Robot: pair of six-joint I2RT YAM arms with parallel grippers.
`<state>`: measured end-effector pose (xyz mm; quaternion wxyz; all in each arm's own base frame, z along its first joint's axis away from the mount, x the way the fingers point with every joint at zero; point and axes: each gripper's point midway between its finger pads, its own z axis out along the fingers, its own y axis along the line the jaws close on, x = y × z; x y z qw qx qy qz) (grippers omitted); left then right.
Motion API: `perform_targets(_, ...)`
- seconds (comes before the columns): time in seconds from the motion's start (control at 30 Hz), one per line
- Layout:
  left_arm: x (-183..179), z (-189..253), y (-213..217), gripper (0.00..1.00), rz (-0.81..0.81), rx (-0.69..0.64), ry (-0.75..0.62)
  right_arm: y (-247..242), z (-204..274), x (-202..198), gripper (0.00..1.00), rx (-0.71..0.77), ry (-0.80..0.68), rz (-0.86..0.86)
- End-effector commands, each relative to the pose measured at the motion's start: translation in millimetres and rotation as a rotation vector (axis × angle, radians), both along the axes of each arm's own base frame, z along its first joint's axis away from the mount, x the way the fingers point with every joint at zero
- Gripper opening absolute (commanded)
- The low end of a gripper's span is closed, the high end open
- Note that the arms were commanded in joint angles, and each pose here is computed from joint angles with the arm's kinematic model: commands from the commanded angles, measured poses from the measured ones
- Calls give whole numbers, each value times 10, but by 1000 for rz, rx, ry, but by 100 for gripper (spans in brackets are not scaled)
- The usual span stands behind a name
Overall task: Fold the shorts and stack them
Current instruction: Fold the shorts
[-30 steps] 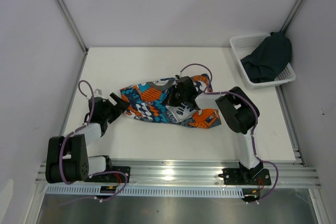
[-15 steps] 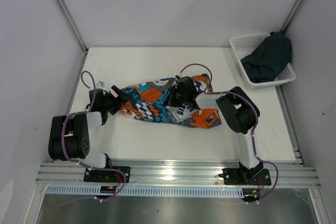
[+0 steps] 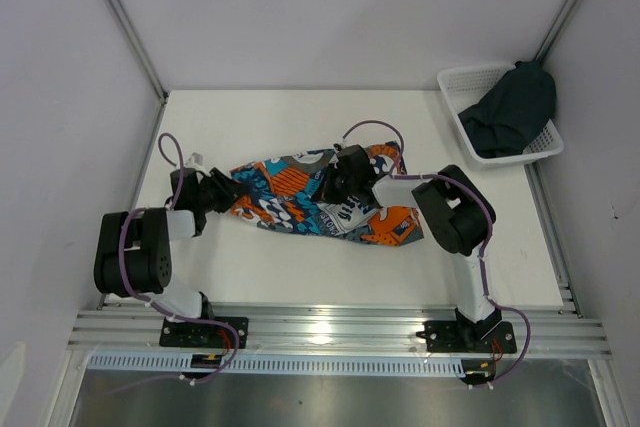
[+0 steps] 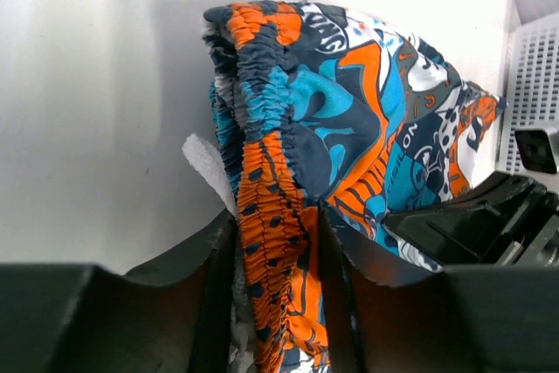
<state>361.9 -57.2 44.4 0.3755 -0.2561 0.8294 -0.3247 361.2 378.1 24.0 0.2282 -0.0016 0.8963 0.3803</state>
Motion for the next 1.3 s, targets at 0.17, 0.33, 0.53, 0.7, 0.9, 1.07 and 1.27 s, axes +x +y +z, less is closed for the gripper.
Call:
perform_targets(0.17,148,286,-76,22,-71,-21,-120,-50,49,-30,0,-45,-7,11)
perform_targets(0.33,129,339,-27,9,-62,31,-125,-94,73,-29,0,-76,-17,9)
perform_targets(0.53,109,422,15,10,-16,256,-101,-142,-13,-63,0,-224,-44,1)
perform_targets(0.7,61,686,-119,10,-5,380,-110,-95,-111,-91,0,-229,-22,-8)
perform_targets(0.9,25,1072,-236,9,12,495,-120,98,-250,-194,0,-234,-2,-8)
perform_targets(1.07,-29,1284,-431,10,-19,535,-151,441,-284,-314,0,-191,18,16)
perform_targets(1.27,20,1365,-549,10,-66,582,-125,683,-109,-299,0,-115,12,37)
